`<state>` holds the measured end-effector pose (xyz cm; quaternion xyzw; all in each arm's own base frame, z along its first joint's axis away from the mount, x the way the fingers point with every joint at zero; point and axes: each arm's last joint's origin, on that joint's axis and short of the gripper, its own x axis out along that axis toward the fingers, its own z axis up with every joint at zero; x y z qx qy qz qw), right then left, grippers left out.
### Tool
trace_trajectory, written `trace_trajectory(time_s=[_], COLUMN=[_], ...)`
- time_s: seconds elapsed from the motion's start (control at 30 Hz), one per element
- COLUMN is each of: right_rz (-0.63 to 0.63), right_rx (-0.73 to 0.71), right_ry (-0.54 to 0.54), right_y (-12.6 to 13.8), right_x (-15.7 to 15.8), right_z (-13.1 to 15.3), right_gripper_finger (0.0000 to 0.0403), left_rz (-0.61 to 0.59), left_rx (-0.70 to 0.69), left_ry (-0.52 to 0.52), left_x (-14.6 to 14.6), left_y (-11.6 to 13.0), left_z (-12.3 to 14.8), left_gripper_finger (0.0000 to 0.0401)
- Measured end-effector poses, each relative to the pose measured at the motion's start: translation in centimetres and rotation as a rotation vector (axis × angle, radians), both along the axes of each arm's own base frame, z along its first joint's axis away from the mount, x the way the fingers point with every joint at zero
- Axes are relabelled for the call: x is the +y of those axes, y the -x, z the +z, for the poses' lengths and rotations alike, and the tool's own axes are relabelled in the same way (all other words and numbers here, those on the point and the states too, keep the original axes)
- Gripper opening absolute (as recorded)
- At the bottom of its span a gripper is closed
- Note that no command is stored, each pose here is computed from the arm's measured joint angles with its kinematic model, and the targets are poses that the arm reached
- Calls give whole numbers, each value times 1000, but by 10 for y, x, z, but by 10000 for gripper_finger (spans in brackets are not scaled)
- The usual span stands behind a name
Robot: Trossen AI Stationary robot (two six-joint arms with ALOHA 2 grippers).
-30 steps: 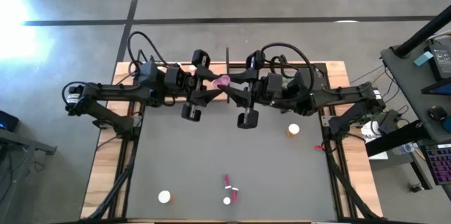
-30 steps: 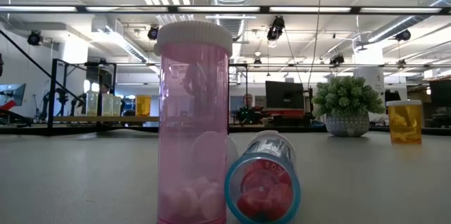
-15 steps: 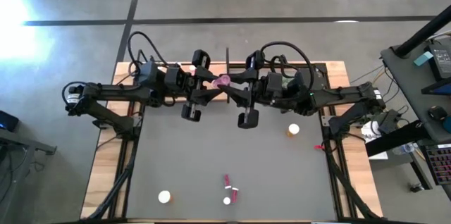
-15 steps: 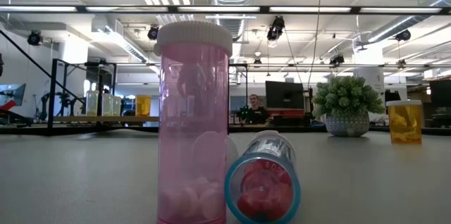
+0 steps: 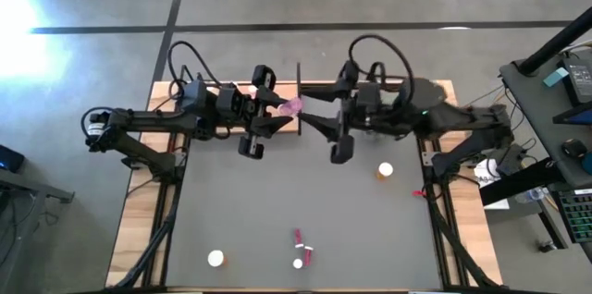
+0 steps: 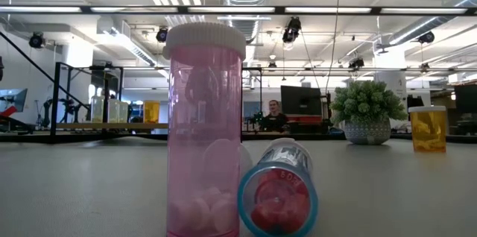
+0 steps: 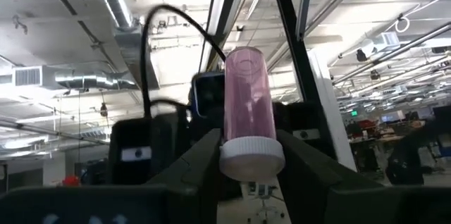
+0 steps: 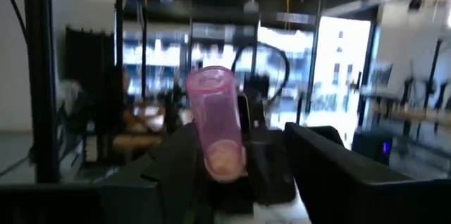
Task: Pick and place medicine bottles onto shelf by color
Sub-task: Put the right pink pill bottle on the shelf aligned with the other pink bottle
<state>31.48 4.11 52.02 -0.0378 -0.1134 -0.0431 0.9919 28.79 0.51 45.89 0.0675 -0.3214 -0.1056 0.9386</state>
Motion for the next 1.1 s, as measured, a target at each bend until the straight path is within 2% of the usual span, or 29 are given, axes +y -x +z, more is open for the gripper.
trace_trajectory(time_s=[0.1, 0.2, 0.37, 0.5, 0.63, 1.1], right_rz=[7, -12, -121, -207, -261, -272], right_rx=[143, 298, 458, 555, 608, 632], right_ry=[-33, -87, -172, -204, -202, -191], right_y=[14, 27, 43, 51, 53, 53], right_x=[-2, -5, -10, -13, -14, -15], right_z=[7, 9, 4, -4, -10, -13], right_gripper_finger=[229, 240, 240, 235, 235, 229], left_rz=[0, 24, 205, 351, 458, 663], left_rx=[94, 267, 626, 834, 1023, 1556], left_ry=[5, 27, 108, 179, 181, 375], left_x=[0, 1, 7, 11, 17, 54], left_y=[-4, -12, -20, -12, 0, 47], left_z=[-8, -23, -57, -70, -79, -94], left_gripper_finger=[102, 102, 102, 102, 102, 103])
